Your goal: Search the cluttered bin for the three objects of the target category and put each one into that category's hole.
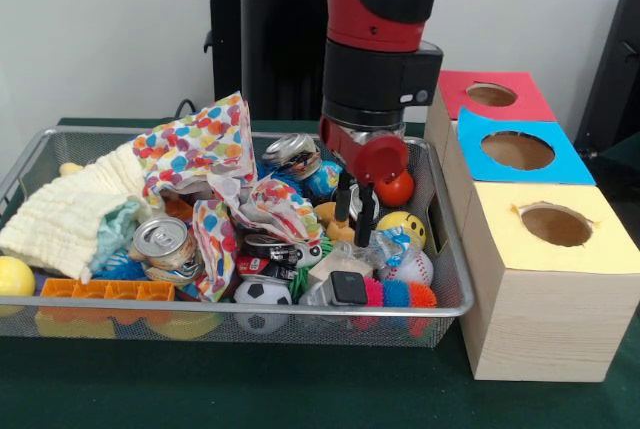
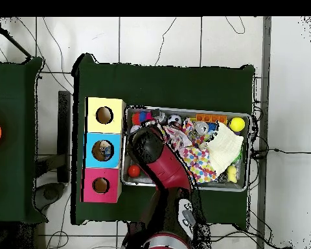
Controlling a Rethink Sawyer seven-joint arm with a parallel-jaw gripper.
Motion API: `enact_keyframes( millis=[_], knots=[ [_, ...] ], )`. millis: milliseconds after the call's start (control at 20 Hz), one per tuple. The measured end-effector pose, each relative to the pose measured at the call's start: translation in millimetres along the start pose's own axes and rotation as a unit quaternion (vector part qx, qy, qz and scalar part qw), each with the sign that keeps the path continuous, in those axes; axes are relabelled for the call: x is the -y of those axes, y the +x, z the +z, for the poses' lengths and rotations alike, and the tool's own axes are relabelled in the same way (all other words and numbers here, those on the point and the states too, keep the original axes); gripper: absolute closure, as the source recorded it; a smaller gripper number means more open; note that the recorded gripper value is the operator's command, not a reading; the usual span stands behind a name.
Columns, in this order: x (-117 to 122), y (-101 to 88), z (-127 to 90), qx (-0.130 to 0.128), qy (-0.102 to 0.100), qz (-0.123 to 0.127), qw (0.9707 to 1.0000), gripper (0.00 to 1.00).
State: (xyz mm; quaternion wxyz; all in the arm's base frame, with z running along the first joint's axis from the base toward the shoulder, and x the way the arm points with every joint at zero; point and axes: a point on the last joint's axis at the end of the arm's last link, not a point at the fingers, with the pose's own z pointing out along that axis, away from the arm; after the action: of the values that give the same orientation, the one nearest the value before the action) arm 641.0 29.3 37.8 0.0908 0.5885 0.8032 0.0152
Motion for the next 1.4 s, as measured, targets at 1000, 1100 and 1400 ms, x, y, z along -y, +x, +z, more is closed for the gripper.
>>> enact_keyframes(
  millis=[1000, 1100, 1400],
  knots=[
    [-7.2, 17.8, 32.3, 0.015, -0.009, 0.008, 0.9998, 0.00],
    [-11.6, 16.3, 33.0, 0.017, -0.013, 0.009, 0.9997, 0.00],
    [-19.4, 13.7, 34.8, 0.019, -0.019, 0.008, 0.9996, 0.00]
  ],
)
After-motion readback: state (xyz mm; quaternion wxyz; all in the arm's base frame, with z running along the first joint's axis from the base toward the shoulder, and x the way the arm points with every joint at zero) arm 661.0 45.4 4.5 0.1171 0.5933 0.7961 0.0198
